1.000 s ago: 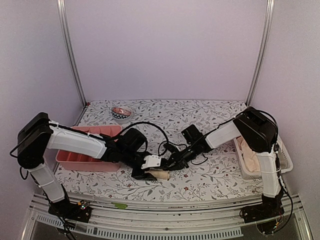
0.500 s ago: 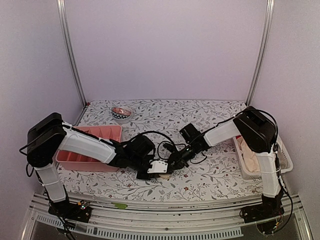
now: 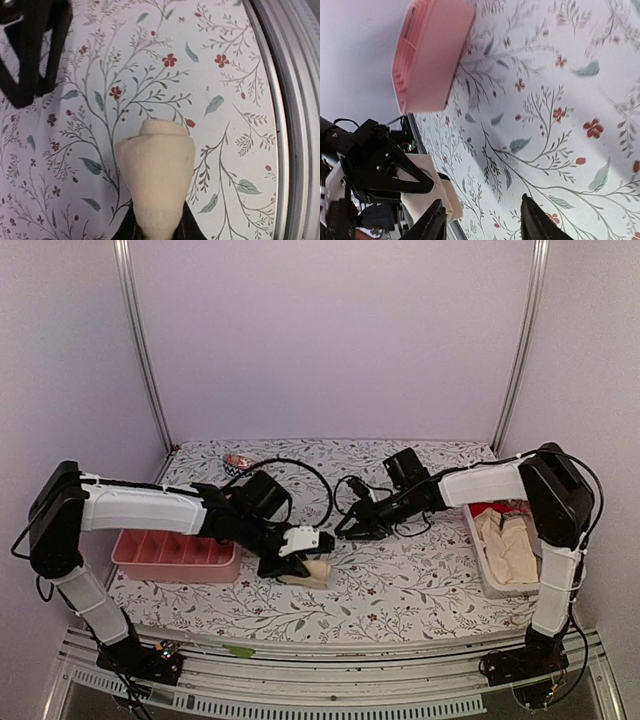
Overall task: Roll the underwear
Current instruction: Place the underwear in the storage box, then pick up the underwear from the bin, then put down the underwear at the center of the board.
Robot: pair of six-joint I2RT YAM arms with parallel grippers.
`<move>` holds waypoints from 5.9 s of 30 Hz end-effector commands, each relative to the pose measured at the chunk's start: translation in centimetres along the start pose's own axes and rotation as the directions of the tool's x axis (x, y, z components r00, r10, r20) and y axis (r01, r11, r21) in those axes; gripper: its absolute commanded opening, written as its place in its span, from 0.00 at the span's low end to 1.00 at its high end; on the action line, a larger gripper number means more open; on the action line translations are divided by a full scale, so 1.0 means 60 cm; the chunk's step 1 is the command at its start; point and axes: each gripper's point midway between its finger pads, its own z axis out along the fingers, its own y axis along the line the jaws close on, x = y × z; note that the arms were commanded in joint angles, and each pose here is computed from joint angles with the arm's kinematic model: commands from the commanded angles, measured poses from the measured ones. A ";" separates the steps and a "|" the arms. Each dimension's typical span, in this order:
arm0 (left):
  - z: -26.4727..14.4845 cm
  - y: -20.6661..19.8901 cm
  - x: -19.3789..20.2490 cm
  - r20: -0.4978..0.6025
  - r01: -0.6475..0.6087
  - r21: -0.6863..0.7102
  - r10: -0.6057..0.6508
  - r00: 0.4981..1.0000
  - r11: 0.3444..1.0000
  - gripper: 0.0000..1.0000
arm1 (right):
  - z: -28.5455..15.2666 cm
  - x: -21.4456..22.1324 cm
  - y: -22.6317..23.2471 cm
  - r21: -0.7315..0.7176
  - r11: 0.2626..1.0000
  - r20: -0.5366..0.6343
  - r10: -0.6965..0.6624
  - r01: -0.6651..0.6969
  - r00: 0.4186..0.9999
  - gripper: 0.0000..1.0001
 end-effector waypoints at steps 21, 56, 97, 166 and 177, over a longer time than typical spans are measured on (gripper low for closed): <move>-0.477 0.274 0.335 0.450 0.787 -0.572 -0.715 0.536 0.230 0.00 | -0.275 -0.098 0.116 0.344 0.932 0.479 -0.281 0.116 0.832 0.99; -0.248 0.242 0.441 0.239 0.763 -0.630 -0.900 0.364 0.141 0.00 | -0.256 -0.085 0.084 0.255 0.966 0.446 -0.147 0.032 0.883 0.99; -0.543 0.370 0.143 0.538 0.722 -0.509 -0.481 0.692 0.469 0.96 | -0.459 -0.045 0.022 0.351 0.913 0.556 -0.025 -0.208 0.831 1.00; -0.464 0.466 0.079 0.602 0.734 -0.428 -0.440 0.666 0.527 0.96 | -0.601 -0.194 0.319 0.201 0.970 0.634 -0.235 0.136 0.737 0.00; -0.450 0.493 0.109 0.536 0.791 -0.366 -0.583 0.610 0.490 0.96 | -0.332 -0.173 0.438 -0.128 0.932 0.339 -0.280 0.339 0.898 0.00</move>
